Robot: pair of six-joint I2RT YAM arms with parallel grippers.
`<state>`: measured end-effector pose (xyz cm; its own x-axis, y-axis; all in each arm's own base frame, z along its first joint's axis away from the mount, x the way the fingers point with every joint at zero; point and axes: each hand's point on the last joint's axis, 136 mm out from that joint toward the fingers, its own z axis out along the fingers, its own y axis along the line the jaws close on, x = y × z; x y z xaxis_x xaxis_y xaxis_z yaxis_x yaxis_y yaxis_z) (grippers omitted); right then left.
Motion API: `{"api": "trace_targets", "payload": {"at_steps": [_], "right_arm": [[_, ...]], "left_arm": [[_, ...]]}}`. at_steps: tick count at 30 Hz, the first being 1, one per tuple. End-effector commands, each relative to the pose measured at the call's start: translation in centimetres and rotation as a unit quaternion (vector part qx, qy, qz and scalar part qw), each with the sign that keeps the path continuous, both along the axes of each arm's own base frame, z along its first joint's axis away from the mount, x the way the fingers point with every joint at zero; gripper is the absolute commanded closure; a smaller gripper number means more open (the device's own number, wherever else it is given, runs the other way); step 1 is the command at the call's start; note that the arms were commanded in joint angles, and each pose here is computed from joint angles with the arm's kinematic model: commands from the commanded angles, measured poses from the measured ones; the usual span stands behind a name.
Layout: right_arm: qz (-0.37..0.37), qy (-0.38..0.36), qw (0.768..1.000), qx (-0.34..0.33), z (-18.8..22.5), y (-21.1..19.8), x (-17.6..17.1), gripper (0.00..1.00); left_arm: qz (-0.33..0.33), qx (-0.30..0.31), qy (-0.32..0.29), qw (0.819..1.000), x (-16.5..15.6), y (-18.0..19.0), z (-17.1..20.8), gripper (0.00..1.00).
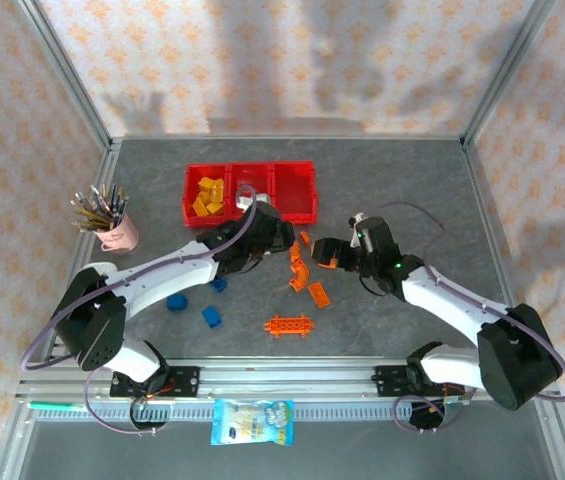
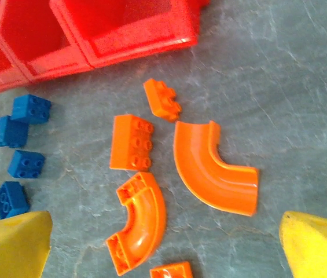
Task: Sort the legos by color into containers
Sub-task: Pick up the lego from the center of the table.
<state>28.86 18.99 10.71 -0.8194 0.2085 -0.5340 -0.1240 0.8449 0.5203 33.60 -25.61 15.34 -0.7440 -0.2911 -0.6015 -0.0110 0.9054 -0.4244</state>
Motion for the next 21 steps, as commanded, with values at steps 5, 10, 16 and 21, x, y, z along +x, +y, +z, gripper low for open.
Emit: {"api": "trace_targets", "payload": {"at_steps": [5, 10, 16, 21], "right_arm": [[-0.039, 0.008, 0.999, -0.015, -1.8, -2.2, -0.2, 0.0], [-0.065, 0.028, 0.997, 0.008, -2.9, -3.9, 0.2, 0.0], [-0.068, 0.027, 0.997, 0.008, -3.0, -4.8, 0.5, 0.0], [-0.066, 0.029, 0.997, 0.01, -3.2, -4.7, 0.5, 0.0]], "left_arm": [[-0.018, -0.034, 0.023, 0.999, -0.9, -5.1, -2.4, 0.32], [-0.028, -0.012, 0.048, 0.998, -0.4, -6.8, -5.3, 0.31], [0.005, 0.051, 0.045, 0.998, 0.9, -5.5, -7.5, 0.33], [0.025, 0.089, 0.042, 0.995, 1.7, -4.6, -8.6, 0.36]]}}
